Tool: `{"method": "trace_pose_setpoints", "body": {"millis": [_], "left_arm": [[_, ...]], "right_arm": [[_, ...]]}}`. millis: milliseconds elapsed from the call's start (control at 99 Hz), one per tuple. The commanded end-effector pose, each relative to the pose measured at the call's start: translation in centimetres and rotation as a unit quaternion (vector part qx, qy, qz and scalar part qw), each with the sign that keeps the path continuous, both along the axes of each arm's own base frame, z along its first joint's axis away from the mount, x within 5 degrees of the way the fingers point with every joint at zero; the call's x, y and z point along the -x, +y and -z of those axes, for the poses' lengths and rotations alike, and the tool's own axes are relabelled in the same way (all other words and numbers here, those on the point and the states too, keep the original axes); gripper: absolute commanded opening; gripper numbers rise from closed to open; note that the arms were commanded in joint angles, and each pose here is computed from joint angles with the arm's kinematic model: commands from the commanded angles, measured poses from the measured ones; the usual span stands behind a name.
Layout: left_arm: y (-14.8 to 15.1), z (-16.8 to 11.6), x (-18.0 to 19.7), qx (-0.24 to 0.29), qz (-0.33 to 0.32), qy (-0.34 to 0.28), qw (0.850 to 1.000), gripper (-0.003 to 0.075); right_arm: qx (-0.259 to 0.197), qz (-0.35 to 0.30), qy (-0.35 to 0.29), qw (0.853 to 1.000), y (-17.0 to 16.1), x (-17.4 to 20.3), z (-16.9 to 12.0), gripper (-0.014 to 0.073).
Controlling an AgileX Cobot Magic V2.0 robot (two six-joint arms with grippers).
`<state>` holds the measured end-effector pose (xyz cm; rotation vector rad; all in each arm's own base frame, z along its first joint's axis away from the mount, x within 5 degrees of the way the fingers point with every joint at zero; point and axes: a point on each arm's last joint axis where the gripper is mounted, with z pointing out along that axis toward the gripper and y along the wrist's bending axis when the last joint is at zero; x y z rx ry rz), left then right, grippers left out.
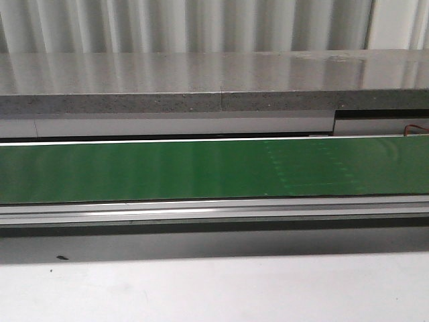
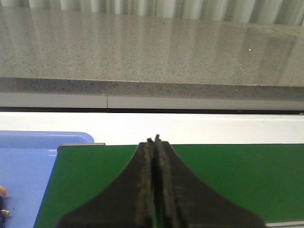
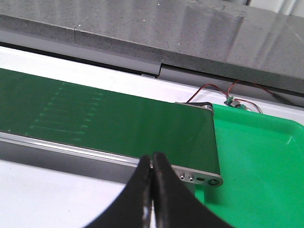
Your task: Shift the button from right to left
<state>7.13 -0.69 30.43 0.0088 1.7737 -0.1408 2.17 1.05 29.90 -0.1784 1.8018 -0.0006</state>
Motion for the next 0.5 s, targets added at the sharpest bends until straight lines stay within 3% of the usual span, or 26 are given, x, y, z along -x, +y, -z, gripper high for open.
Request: {"method": "trace_pose_setpoints", "body": {"millis": [0, 172, 374, 495], "left_arm": [[0.0, -1.1, 0.7, 0.015, 0.005, -0.062, 0.998, -0.002], [0.2, 0.6, 1.7, 0.002, 0.003, -0.095, 0.996, -0.002], [0.1, 2.9, 2.0, -0.032, 0.012, -0.198, 0.98, -0.002], [-0.1, 5.4, 1.7, -0.028, 0.019, -0.201, 0.979, -0.002]], "right_arm": [[-0.004, 0.001, -0.039, 0.999, 0.0, -0.1, -1.2, -0.0068], [-0.004, 0.001, -0.039, 0.999, 0.0, -0.1, -1.2, -0.0068], [-0.004, 0.001, -0.039, 0.999, 0.0, -0.1, -1.2, -0.0068], [-0.004, 0.001, -0.039, 0.999, 0.0, -0.1, -1.2, -0.0068]]}}
